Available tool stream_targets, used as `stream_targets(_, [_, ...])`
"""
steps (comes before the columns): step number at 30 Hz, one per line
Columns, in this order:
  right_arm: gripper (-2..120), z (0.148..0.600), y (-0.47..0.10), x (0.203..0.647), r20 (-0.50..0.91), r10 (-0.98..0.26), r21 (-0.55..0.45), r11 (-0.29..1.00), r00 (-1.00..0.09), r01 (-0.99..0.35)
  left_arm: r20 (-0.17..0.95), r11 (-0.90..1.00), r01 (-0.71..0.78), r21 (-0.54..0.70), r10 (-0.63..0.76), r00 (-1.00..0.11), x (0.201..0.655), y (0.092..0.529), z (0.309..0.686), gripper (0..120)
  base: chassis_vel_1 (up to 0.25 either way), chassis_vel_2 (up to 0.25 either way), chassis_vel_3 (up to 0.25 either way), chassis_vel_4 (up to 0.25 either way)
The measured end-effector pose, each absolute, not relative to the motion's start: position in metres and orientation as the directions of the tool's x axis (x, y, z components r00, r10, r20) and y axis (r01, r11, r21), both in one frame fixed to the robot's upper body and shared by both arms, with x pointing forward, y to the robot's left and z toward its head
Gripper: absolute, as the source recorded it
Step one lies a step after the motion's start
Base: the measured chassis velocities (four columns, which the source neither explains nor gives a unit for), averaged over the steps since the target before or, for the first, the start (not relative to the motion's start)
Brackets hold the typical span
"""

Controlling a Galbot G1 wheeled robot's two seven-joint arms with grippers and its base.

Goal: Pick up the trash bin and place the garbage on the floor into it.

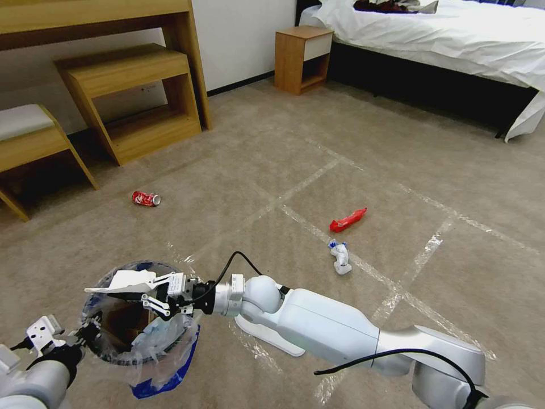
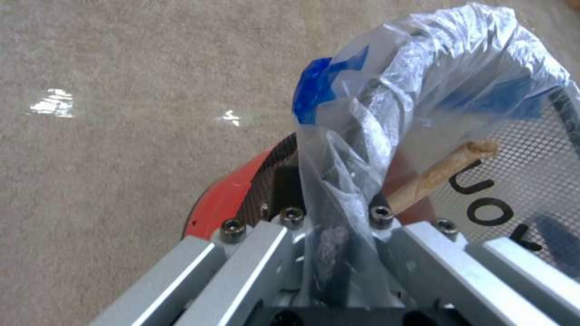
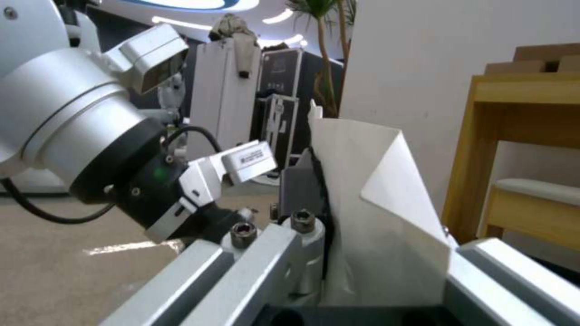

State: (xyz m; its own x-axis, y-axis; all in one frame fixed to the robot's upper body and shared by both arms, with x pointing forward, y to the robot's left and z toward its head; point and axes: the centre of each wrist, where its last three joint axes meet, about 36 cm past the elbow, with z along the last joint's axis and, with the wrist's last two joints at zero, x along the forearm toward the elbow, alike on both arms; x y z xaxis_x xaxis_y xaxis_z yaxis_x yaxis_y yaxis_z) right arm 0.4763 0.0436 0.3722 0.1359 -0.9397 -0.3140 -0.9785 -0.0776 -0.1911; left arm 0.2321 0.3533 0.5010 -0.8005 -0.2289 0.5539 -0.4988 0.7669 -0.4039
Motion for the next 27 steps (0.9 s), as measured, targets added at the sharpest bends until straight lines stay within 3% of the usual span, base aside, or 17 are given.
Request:
stream_targets(22, [0, 0.342, 0.040, 0.467, -0.260, -0.952, -0.199, -0.110, 0.161, -0.974, 0.550, 0.767, -0.502, -0.399, -0.238, -0.801, 0.232, 0.354, 0.504, 0, 0.000, 0.000, 0.000, 0.000])
stream_targets(24, [2, 0.340, 0.040, 0.467, -0.257, -0.953, -0.201, -0.111, 0.161, -0.973, 0.550, 0.766, -0.503, -0.400, -0.238, -0.800, 0.233, 0.354, 0.503, 0, 0.000, 0.000, 0.000, 0.000])
stream_targets(27, [17, 0.343, 0.041, 0.470, -0.244, -0.955, -0.209, -0.117, 0.168, -0.971, 0.548, 0.766, -0.502, -0.401, -0.239, -0.802, 0.234, 0.355, 0.503, 0, 0.000, 0.000, 0.000, 0.000])
